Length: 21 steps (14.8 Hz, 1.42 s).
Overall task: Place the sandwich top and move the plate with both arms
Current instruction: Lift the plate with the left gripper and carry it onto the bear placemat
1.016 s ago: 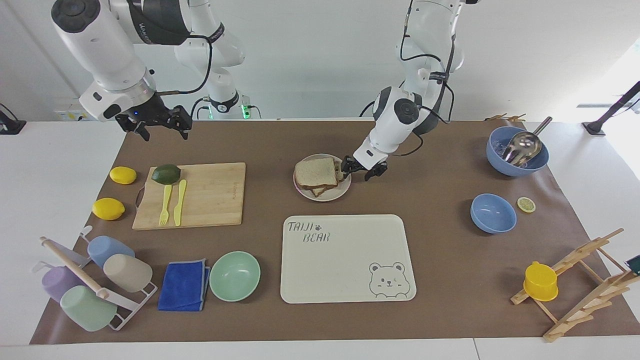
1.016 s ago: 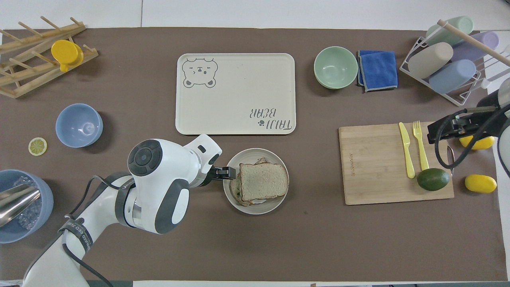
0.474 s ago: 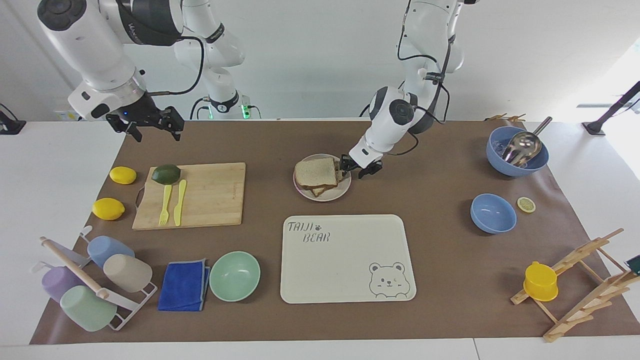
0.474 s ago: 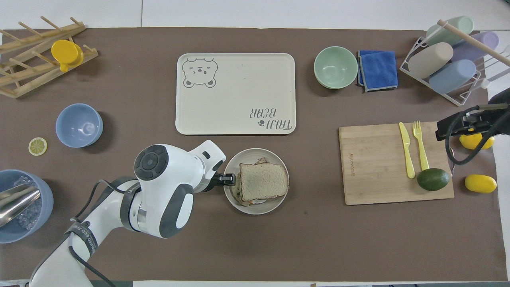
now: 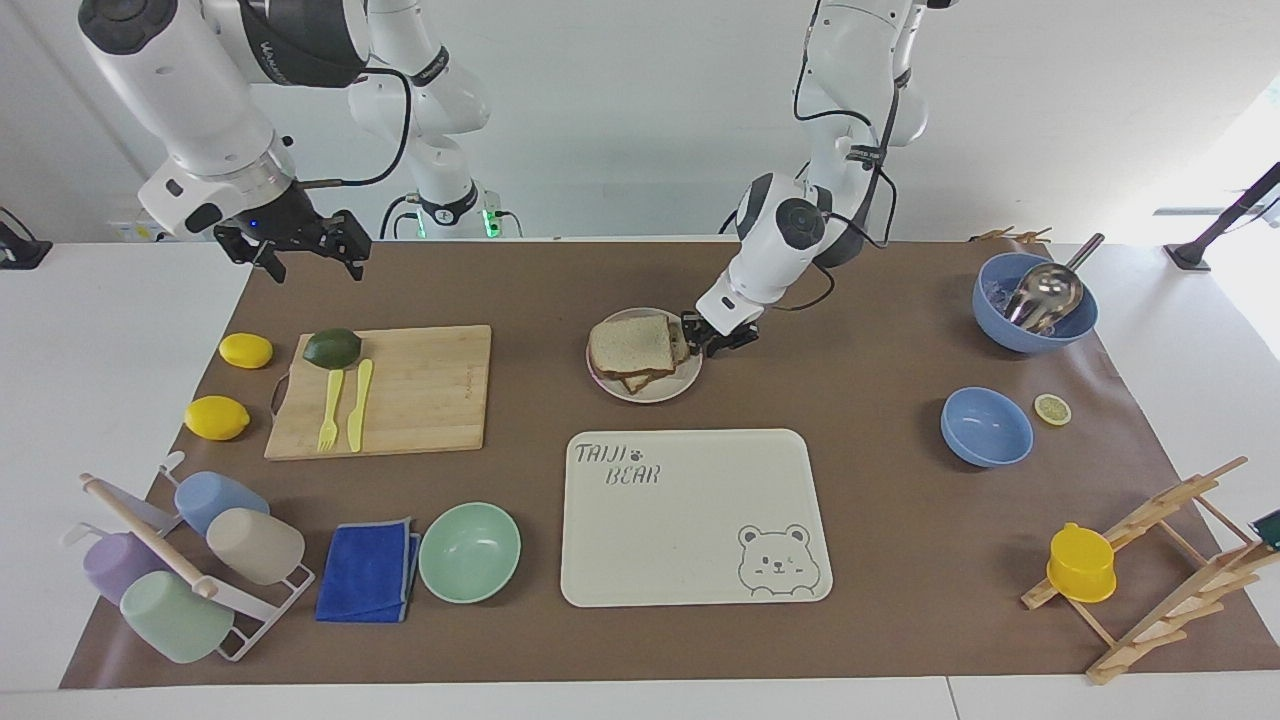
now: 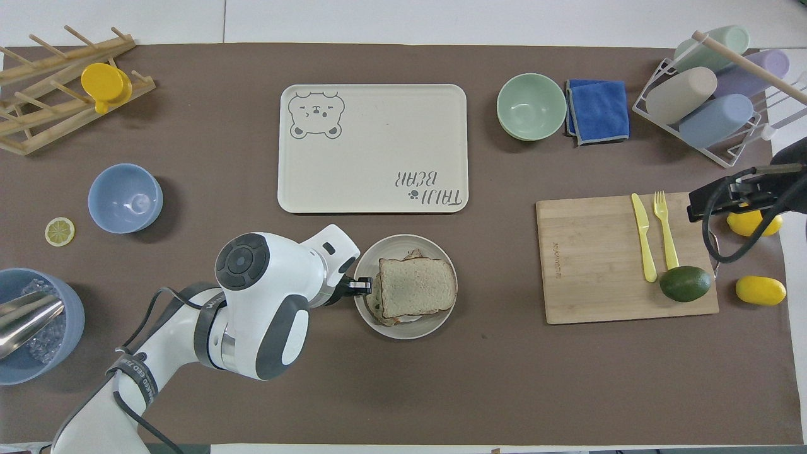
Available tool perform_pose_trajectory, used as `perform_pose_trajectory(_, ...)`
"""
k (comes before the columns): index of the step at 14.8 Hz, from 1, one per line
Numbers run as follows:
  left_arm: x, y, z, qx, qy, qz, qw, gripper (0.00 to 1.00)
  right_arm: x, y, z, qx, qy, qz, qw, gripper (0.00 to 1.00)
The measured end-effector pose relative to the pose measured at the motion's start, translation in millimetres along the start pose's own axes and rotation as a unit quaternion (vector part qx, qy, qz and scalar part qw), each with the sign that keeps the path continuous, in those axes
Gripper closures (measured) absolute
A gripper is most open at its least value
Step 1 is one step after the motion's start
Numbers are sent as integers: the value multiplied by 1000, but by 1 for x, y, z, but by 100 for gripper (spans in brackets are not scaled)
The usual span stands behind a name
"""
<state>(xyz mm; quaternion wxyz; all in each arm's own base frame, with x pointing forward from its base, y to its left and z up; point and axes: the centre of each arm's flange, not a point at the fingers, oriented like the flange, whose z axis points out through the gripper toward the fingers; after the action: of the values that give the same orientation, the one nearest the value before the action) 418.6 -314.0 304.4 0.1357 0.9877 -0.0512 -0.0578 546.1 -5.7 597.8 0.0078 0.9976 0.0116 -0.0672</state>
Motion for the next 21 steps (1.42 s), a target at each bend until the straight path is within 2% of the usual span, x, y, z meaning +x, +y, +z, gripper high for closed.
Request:
perform_pose_trajectory(1,-2,0,2,-1,1,-1,1000,78,0,0,0,0,0,0,1000,0)
perform_pose_trajectory(2,-3,0,4,-2,2,-3,1000,84,0,1,0,0,0,1,1000,0)
perform_pose_trajectory(3,-2,1,1,-7,7,-5,1000,96,0,2,0,0,0,2,1000,0)
perform_pose_trajectory(8,0,0,0,-9,6,-9,1000,96,0,2,0,0,0,2,1000,0)
perform_pose_trajectory(10,9,-6,-13,-14,2,-19,1000,96,0,2,-1,0,1,1,1000,0)
perform_pose_trajectory(13,45,-19,-67,-34,-5,-40,999,96,0,2,-1,0,1,2,1000,0)
perform_pose_trajectory(17,103,-33,-146,-65,13,-55,996,96,-1,0,-1,0,1,0,1000,0)
perform_pose_trajectory(19,137,-38,-158,-73,17,-60,995,96,-1,-2,-2,0,2,-2,1000,0)
perform_pose_trajectory(21,173,-43,-142,-77,14,-66,995,96,-1,-3,-2,0,2,-3,1000,0)
